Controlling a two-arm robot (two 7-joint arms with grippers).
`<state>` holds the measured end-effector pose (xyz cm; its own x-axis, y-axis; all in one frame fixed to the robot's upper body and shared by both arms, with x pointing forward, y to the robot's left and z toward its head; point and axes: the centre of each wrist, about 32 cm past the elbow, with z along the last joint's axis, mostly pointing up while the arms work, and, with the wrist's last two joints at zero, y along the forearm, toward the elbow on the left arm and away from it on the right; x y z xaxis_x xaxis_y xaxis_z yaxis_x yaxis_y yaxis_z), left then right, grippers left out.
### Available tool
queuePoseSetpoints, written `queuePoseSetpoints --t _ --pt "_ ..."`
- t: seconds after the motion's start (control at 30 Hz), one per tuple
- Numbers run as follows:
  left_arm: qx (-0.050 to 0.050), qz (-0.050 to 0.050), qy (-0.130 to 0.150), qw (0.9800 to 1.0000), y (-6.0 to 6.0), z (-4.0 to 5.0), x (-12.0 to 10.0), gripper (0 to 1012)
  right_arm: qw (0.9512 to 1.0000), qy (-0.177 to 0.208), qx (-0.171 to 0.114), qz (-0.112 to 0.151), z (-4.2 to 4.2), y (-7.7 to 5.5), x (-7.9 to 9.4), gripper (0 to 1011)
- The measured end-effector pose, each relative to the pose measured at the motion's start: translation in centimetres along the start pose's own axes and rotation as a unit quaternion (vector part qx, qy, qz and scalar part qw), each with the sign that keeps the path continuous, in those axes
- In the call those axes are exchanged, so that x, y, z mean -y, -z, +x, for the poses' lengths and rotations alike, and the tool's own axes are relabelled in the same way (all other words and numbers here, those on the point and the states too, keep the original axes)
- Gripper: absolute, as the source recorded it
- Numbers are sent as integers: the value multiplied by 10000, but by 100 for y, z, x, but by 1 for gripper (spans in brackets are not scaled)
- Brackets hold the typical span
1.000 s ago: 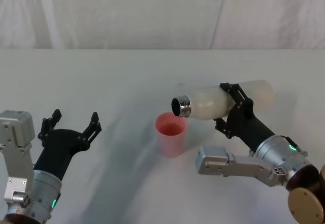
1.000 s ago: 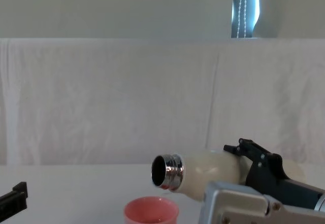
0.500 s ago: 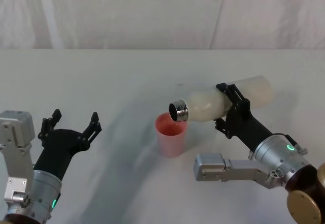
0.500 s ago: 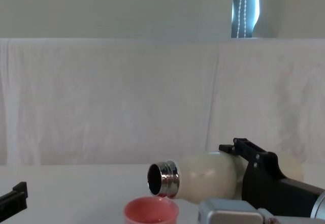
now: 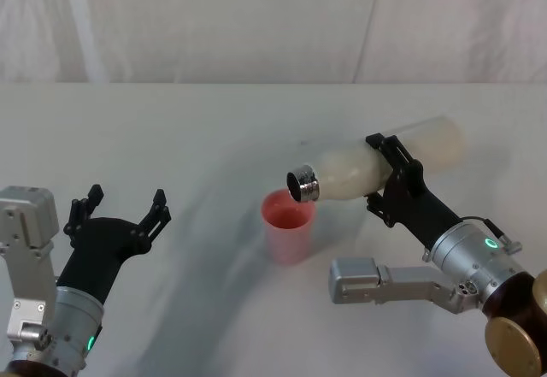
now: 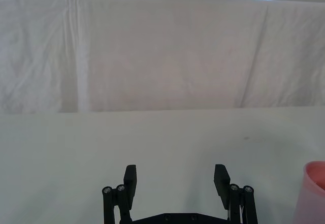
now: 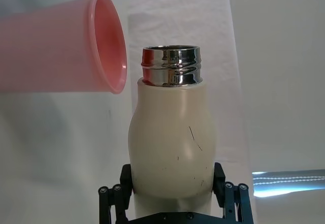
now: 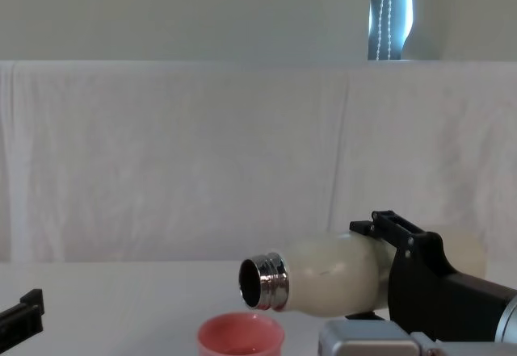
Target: Grasp the thermos with one hand and pour water into the cup lid.
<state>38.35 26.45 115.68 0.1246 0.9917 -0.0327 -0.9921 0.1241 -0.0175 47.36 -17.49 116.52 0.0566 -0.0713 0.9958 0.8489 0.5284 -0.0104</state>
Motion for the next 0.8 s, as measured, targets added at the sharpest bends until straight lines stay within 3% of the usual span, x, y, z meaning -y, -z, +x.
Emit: queuePoseSetpoints --t 0.8 --pt "0 0 -1 10000 0 0 0 1001 9996 85 286 -21 30 61 -10 955"
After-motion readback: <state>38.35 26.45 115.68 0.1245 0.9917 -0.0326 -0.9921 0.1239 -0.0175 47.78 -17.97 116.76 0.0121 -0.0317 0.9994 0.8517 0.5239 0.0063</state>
